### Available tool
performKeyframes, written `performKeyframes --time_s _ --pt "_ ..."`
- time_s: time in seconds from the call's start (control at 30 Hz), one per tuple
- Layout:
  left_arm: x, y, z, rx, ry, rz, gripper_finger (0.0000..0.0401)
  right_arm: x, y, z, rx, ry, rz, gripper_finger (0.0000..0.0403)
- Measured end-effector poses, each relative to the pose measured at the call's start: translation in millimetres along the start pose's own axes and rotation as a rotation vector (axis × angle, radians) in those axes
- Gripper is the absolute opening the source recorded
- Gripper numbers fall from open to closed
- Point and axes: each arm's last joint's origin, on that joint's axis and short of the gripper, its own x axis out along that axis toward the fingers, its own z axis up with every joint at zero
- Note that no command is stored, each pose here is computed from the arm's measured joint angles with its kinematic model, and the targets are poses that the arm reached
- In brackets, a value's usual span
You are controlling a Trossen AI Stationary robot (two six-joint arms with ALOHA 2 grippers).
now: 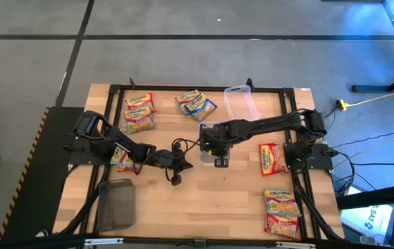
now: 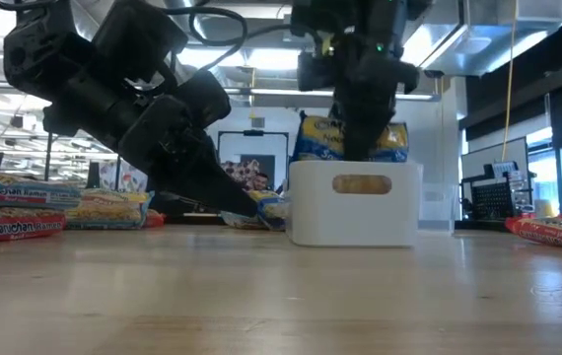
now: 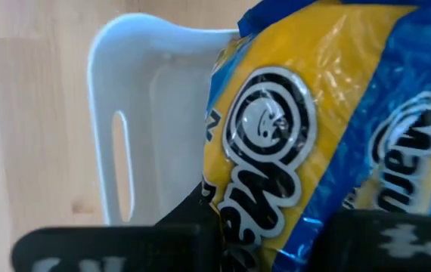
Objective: Sort Maruchan noodles
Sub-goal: Put the blue noodle pack in the white bin
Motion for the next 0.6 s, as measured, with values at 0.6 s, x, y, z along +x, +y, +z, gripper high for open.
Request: performKeyframes --time_s 0.6 --pt "0.0 0.2 -0.4 0.001 0.003 0.004 0.0011 35.8 -1.2 1.1 -0.031 0.083 0.01 0.0084"
